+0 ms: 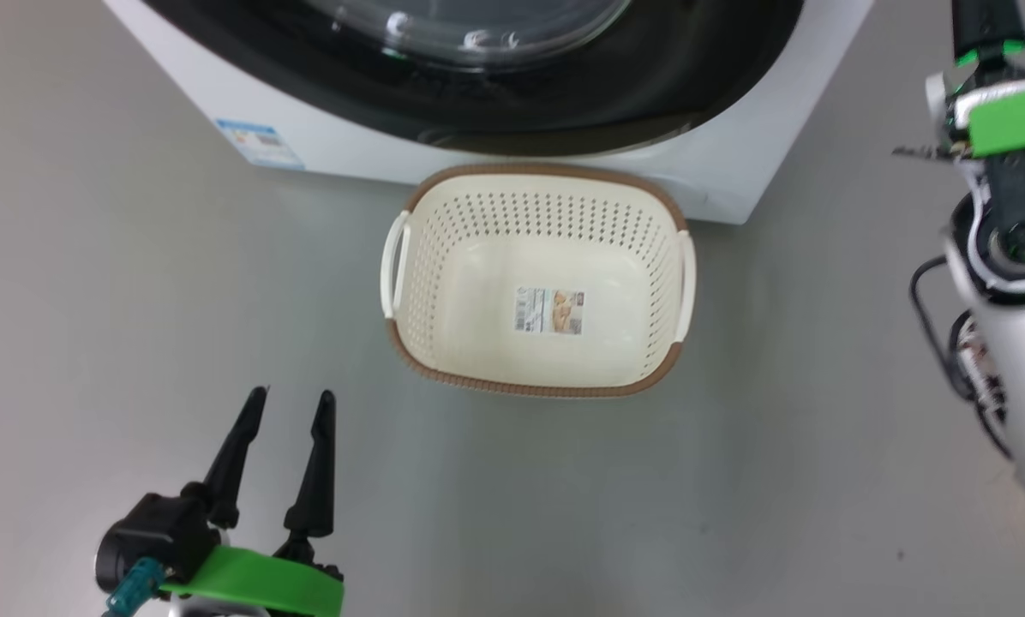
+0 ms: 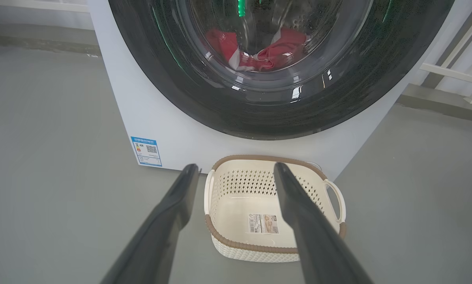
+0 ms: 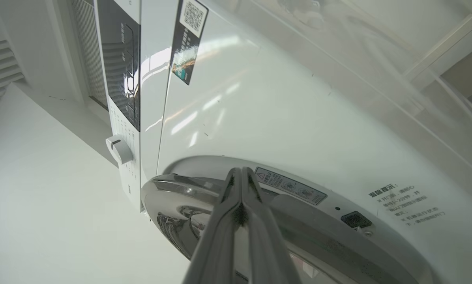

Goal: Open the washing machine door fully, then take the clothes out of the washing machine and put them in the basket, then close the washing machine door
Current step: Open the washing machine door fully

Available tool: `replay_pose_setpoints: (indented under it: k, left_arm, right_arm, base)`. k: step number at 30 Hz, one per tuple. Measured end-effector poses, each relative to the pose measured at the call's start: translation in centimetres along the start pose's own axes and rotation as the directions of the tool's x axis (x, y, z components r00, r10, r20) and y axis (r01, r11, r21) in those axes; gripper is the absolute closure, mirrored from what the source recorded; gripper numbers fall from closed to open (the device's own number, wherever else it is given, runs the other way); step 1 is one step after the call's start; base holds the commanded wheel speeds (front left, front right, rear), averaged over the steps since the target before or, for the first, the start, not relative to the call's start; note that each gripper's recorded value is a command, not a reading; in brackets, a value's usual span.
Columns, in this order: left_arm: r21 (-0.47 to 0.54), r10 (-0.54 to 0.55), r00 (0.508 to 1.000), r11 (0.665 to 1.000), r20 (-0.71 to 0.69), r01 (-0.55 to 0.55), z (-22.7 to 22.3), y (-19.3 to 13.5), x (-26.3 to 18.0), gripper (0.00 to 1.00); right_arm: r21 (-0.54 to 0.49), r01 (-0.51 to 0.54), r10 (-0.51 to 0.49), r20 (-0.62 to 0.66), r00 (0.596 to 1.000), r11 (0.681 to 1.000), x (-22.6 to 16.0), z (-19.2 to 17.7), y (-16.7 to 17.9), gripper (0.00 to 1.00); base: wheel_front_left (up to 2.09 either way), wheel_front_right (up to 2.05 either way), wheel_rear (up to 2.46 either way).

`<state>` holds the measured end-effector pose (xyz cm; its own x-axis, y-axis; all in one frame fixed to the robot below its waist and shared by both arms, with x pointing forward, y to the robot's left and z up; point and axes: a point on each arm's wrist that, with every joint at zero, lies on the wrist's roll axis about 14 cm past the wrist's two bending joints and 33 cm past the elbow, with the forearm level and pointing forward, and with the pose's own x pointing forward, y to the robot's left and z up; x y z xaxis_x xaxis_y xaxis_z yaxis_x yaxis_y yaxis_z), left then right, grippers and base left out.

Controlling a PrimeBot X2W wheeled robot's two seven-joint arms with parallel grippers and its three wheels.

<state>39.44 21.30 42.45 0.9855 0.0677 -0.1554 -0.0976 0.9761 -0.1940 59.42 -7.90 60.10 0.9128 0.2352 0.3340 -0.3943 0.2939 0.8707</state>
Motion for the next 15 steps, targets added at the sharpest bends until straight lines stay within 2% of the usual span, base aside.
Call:
replay_pose_setpoints:
  k: [8,15]
  left_arm:
    - [-0.002,0.030,0.999,1.000,-0.032,-0.030,-1.1,1.0,0.7,0.00]
    - [-0.001,0.044,0.998,0.999,-0.053,-0.044,-1.8,1.4,1.0,0.00]
  right_arm:
    - [0.057,0.044,-0.033,-0.179,0.983,0.997,2.8,-3.1,-2.8,1.00]
    - [0.155,0.089,-0.038,-0.306,0.951,0.984,4.1,-5.0,-4.0,1.00]
  base:
    - [0.00,0.00,0.00]
    - [0.00,0.00,0.00]
